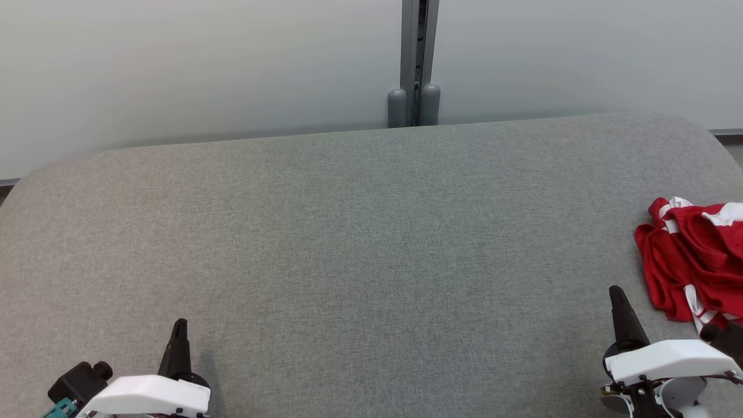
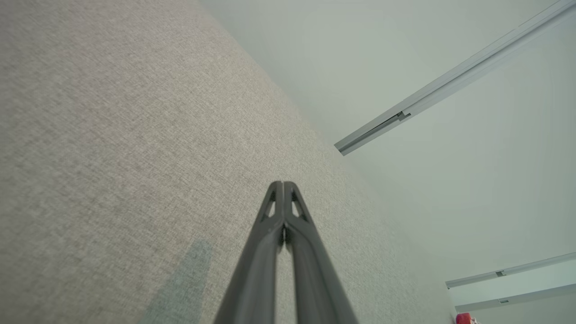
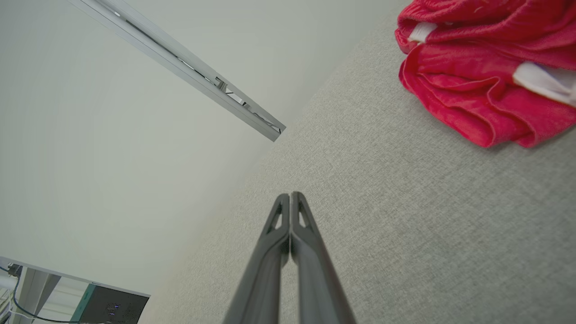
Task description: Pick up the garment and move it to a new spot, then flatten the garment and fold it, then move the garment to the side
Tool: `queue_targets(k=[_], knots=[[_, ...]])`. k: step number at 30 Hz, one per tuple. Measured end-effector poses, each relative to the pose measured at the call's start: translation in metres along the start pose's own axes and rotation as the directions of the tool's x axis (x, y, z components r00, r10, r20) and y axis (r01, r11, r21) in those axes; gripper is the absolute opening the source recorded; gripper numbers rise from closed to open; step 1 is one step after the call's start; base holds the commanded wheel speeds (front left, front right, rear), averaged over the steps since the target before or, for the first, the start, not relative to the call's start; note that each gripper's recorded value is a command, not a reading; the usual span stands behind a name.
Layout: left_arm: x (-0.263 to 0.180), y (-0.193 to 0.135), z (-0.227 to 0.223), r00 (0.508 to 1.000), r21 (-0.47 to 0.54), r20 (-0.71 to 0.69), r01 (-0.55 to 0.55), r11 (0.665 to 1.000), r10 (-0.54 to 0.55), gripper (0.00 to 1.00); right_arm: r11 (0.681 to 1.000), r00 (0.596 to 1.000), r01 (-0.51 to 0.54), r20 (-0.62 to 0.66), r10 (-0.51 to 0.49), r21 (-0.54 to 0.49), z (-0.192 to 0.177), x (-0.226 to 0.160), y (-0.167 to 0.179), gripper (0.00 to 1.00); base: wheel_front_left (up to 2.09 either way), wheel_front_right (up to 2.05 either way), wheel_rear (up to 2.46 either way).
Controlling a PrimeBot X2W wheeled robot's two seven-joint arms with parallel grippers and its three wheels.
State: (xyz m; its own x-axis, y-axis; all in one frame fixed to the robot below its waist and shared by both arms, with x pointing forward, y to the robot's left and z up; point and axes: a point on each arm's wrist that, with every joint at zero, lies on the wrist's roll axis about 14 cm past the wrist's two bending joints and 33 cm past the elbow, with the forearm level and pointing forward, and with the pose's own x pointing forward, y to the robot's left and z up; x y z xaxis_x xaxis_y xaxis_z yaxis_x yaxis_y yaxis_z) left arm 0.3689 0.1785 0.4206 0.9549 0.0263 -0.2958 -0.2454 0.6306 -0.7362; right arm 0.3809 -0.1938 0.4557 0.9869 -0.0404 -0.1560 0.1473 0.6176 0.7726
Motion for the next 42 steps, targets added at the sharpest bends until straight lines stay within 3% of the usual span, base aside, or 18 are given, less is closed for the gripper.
queue_targets(k=[24,42], knots=[[0.001,-0.016,0.020,0.997,-0.253,0.029,0.072,0.965,-0.067,0.00,0.969,0.999,-0.034,0.015,0.031,0.243,0.012,0.002,0.010,0.00,0.00,0.00,0.00],[0.001,-0.030,0.037,0.990,-0.400,0.067,0.144,0.905,-0.127,0.00,0.917,0.997,-0.071,0.030,0.064,0.393,0.021,0.002,0.018,0.00,0.00,0.00,0.00]])
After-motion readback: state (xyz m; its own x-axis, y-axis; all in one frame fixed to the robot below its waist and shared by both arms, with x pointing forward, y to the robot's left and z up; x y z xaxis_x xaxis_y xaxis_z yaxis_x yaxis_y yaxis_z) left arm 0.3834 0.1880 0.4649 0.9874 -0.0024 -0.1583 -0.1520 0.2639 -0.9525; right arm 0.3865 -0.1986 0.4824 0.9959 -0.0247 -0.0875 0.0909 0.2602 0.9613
